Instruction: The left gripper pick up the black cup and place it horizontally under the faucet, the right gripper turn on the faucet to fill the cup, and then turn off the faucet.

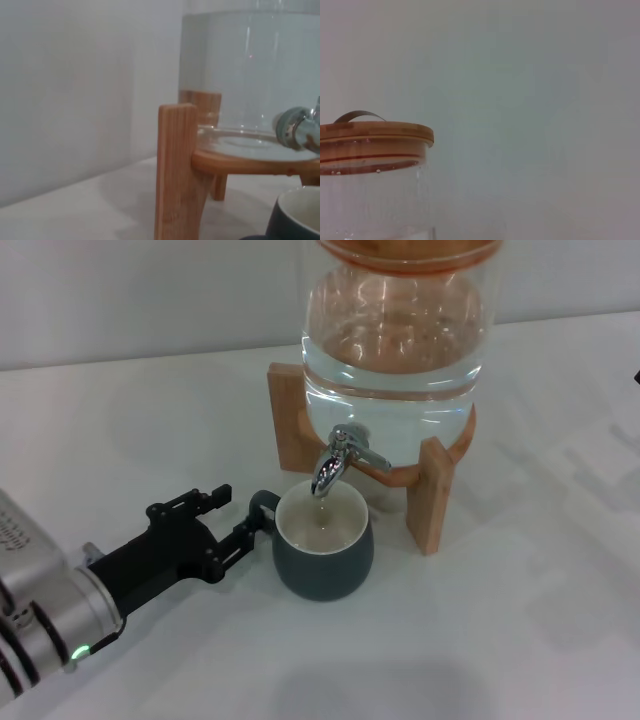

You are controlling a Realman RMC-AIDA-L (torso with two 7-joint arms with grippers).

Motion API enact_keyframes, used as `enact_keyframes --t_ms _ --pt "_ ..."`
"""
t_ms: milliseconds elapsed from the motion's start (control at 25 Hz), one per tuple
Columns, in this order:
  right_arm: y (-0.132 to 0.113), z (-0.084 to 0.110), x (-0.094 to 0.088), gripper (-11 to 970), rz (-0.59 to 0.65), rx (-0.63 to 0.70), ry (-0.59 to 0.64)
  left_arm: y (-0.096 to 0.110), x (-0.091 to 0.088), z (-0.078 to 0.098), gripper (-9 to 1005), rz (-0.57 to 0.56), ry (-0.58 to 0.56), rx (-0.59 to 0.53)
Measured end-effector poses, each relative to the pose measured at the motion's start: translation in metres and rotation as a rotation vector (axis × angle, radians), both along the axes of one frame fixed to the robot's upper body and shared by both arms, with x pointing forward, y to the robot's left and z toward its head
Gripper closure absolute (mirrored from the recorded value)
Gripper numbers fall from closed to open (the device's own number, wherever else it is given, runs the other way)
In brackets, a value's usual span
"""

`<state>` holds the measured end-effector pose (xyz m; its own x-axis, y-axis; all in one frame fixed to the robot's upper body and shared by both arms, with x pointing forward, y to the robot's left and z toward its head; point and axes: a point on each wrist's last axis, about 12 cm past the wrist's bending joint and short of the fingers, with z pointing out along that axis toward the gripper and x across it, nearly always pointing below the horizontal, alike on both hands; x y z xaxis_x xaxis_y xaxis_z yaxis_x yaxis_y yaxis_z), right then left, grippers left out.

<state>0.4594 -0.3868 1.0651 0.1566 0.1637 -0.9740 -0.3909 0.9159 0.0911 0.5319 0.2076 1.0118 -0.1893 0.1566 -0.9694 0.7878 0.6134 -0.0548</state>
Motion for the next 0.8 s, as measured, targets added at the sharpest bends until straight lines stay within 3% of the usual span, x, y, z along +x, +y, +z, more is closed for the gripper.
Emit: enact_keyframes --t_ms 480,680,800 --pt "-0.003 0.001 -0.002 147 -0.006 0.002 0.004 0.029 -0.020 0.000 464 0.024 0.013 -0.078" --pt "-0.013 0.002 -0.006 147 -0.013 -0.013 0.015 0.050 -0.027 0.002 464 0.050 0.029 -0.108" --pt "-0.026 0.008 -0.015 147 0.010 -0.026 0.043 0.076 -0.032 0.005 464 0.162 0.022 -0.147"
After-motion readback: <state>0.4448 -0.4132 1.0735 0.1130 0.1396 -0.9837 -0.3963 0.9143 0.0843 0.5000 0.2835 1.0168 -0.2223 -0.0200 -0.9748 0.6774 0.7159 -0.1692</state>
